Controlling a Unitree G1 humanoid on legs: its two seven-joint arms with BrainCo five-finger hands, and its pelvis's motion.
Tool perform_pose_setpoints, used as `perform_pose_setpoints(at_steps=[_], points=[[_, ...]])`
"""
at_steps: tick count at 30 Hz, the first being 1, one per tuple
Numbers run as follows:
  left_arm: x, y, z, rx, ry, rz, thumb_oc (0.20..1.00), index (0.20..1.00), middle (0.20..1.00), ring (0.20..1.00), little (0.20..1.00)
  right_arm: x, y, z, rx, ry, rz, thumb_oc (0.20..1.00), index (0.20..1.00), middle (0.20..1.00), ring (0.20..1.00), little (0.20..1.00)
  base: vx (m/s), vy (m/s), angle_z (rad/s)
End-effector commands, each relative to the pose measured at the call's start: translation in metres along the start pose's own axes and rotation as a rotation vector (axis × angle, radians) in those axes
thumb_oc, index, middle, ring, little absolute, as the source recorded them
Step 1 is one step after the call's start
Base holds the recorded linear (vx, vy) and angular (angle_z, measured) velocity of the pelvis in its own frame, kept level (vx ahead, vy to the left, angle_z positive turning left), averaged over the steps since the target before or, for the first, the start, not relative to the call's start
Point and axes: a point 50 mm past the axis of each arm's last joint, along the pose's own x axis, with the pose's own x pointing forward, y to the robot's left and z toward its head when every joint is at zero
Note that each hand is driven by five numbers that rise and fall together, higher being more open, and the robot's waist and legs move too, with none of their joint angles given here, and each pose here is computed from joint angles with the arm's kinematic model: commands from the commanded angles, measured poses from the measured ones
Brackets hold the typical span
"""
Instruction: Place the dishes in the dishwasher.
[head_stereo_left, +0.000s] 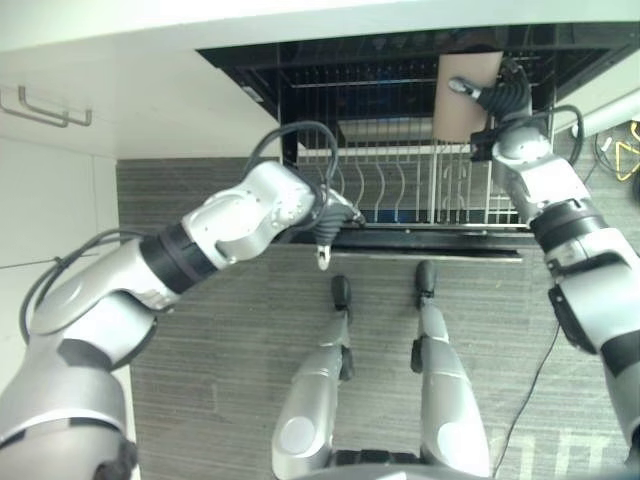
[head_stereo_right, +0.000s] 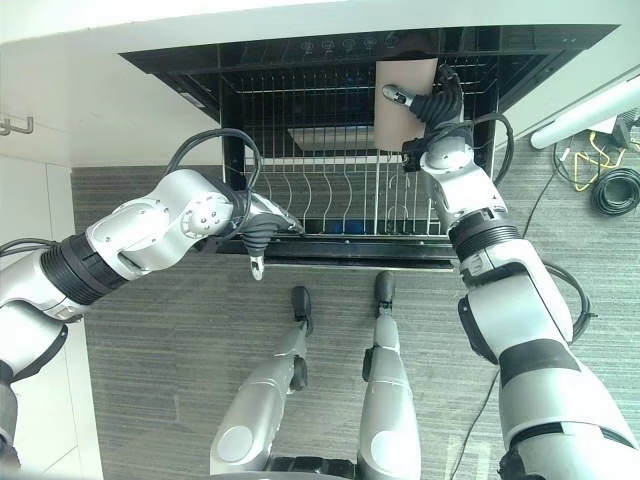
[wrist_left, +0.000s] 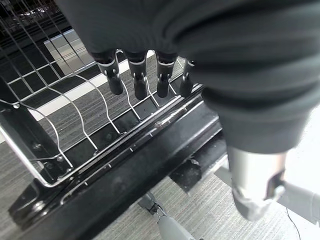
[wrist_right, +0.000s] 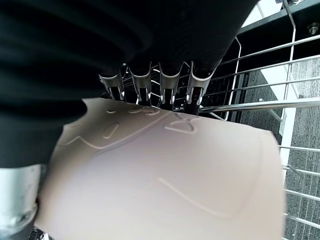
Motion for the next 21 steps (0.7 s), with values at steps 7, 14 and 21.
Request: perform_pose_setpoints(at_steps=[7,14,21], points=[[-0.009,0.005,0.002,0.033,-0.029,0.067,1.0,1.0,1.0,1.0,1.0,0.008,-0.031,0.025,0.005,-0.081,-0.142,0.2,0.2,0.2,0.2,0.2,0.0,0.0,0.03],[-0.008,-0.001,-0.002,0.03,-0.021,0.073,1.0,1.0,1.0,1.0,1.0,0.008,-0.037,0.004,-0.027,-0.006,-0.167,0.2,0.2,0.2,0.2,0.2,0.0,-0.001,0.0],[-0.01,0.001,0.0,0.035,-0.019,0.081,1.0,1.0,1.0,1.0,1.0,0.007,-0.036,-0.015,-0.047,0.065,-0.147,1.0,1.0,1.0,1.0,1.0,0.0,0.0,0.0]])
